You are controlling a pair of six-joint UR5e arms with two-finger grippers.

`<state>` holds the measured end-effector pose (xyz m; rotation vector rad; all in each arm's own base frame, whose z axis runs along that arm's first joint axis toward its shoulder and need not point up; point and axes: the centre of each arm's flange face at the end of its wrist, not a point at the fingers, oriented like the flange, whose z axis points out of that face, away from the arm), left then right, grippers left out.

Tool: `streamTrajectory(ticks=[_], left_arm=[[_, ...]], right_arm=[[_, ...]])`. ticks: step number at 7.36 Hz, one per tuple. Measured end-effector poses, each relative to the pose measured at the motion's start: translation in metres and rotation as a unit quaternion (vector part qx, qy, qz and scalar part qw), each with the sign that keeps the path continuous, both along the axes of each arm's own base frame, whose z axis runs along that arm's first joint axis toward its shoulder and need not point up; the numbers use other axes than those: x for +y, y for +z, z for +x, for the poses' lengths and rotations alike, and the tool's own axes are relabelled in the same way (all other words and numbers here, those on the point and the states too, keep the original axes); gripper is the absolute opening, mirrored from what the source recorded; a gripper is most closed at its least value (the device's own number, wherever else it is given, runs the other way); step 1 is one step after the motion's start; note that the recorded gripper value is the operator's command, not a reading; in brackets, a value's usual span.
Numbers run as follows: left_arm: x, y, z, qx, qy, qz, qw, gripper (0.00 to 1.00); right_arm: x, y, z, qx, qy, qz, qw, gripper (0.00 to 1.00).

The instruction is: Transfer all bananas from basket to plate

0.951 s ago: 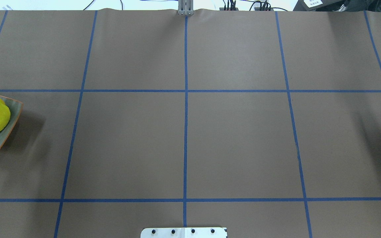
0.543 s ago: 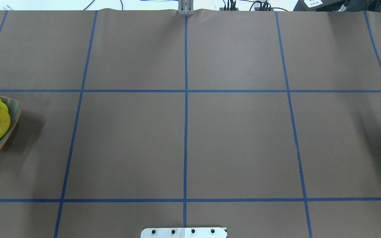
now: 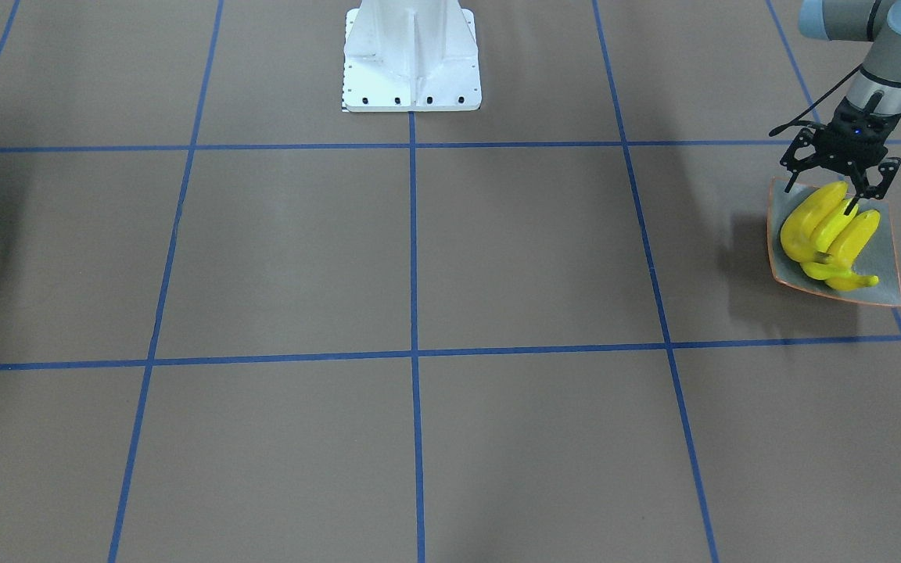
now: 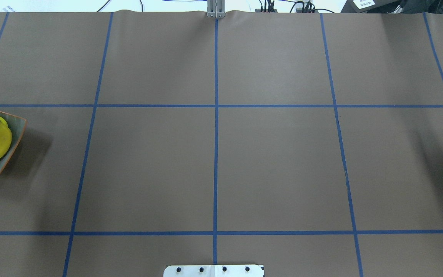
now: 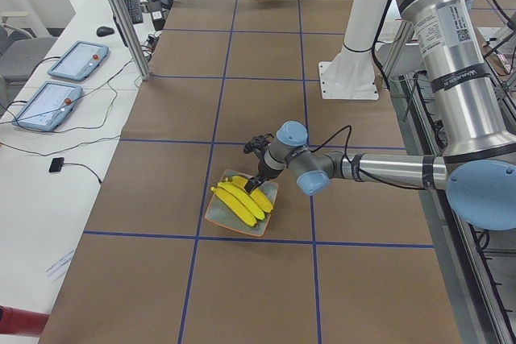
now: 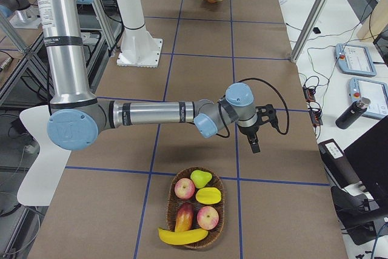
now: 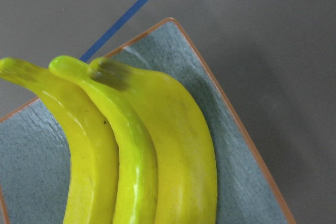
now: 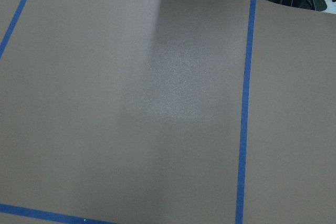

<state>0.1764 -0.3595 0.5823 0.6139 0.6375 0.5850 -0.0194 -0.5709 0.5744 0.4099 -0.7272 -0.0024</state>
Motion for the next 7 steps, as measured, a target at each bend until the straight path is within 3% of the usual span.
streamTrajectory(ticks=[2, 4, 7], left_arm=[[-0.027, -0.043, 0.0, 0.054, 0.005, 0.003, 0.9985, 1.0], [-0.054, -0.074, 0.003, 0.088, -0.008, -0.002, 0.9961, 1.0], [-0.072, -0.093, 0.014, 0.106, -0.014, 0.002, 0.9943, 1.0]], right_arm=[[0.006, 0.004, 0.015, -0.009, -0.002, 0.0, 1.0, 1.0], [0.031, 0.033, 0.046, 0.005, -0.02, 0.01, 0.9997, 1.0], [0.115, 0.122, 0.118, 0.036, -0.055, 0.012, 0.9978, 1.0]])
